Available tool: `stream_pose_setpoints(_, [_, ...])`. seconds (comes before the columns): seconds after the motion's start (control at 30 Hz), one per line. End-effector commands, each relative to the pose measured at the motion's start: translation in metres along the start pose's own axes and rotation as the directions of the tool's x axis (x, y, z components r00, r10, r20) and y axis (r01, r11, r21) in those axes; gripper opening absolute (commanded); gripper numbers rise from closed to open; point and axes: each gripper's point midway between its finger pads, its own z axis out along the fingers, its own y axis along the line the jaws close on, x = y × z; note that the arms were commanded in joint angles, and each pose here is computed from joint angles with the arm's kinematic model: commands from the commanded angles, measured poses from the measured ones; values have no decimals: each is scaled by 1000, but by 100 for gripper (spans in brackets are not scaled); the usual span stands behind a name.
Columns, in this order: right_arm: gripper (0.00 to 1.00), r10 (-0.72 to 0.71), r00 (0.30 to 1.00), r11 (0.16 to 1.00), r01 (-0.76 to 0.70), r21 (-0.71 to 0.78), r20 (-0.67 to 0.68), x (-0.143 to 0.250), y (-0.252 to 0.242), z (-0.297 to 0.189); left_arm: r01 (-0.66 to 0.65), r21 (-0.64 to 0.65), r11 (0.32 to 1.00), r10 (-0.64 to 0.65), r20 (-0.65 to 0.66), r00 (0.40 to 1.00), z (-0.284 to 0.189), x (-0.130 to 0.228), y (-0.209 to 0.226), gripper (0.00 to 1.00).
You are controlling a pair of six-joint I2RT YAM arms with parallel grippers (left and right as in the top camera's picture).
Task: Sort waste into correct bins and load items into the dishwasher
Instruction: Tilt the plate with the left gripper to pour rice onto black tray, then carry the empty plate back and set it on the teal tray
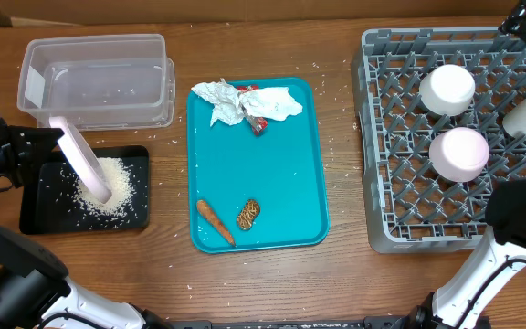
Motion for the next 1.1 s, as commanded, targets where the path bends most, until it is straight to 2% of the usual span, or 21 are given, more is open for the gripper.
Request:
stream_pose_setpoints(0.0, [100, -3, 999, 1000, 4, -9, 43, -8, 3, -15, -70, -15, 997, 69, -17, 997, 5, 10, -10, 4])
stream_pose_setpoints(0.2, [100, -3, 999, 1000, 4, -9, 43, -8, 3, -15, -212, -13, 977, 209, -122, 970, 39, 51, -50, 4])
stream_pose_setpoints(0.37, [100, -3, 999, 1000, 4, -9, 43, -8, 3, -15, -356, 11, 934, 346, -268, 899, 81, 109, -86, 4])
stream_pose_setpoints(0.5, [100, -3, 999, 1000, 4, -9, 43, -8, 3, -15, -451, -106, 886, 379, -392, 838, 129, 142, -84, 4])
stream_pose_setpoints(0.57, [100, -3, 999, 1000, 4, -9, 43, -8, 3, -15, -487, -264, 832, 361, -408, 838, 153, 144, -69, 4])
stream_pose_setpoints(0.6, [100, -3, 999, 1000, 4, -9, 43, -8, 3, -15, -497, -371, 784, 352, -393, 849, 166, 144, -61, 4])
stream_pose_setpoints(0.7, [100, -3, 999, 1000, 4, -9, 43, -8, 3, -15, -547, -554, 627, 414, -358, 837, 198, 147, -48, 4])
stream_pose_setpoints(0.87, [100, -3, 999, 1000, 4, -9, 43, -8, 3, -15, -622, -651, 434, 554, -352, 755, 257, 166, -42, 4])
stream_pose_setpoints(0.93, [100, -3, 999, 1000, 4, -9, 43, -8, 3, -15, -653, -642, 401, 561, -391, 729, 281, 183, -33, 4])
stream_pose_setpoints(1.07, [100, -3, 999, 1000, 4, -9, 43, -8, 3, -15, -676, -643, 360, 508, -473, 720, 316, 212, 0, 4])
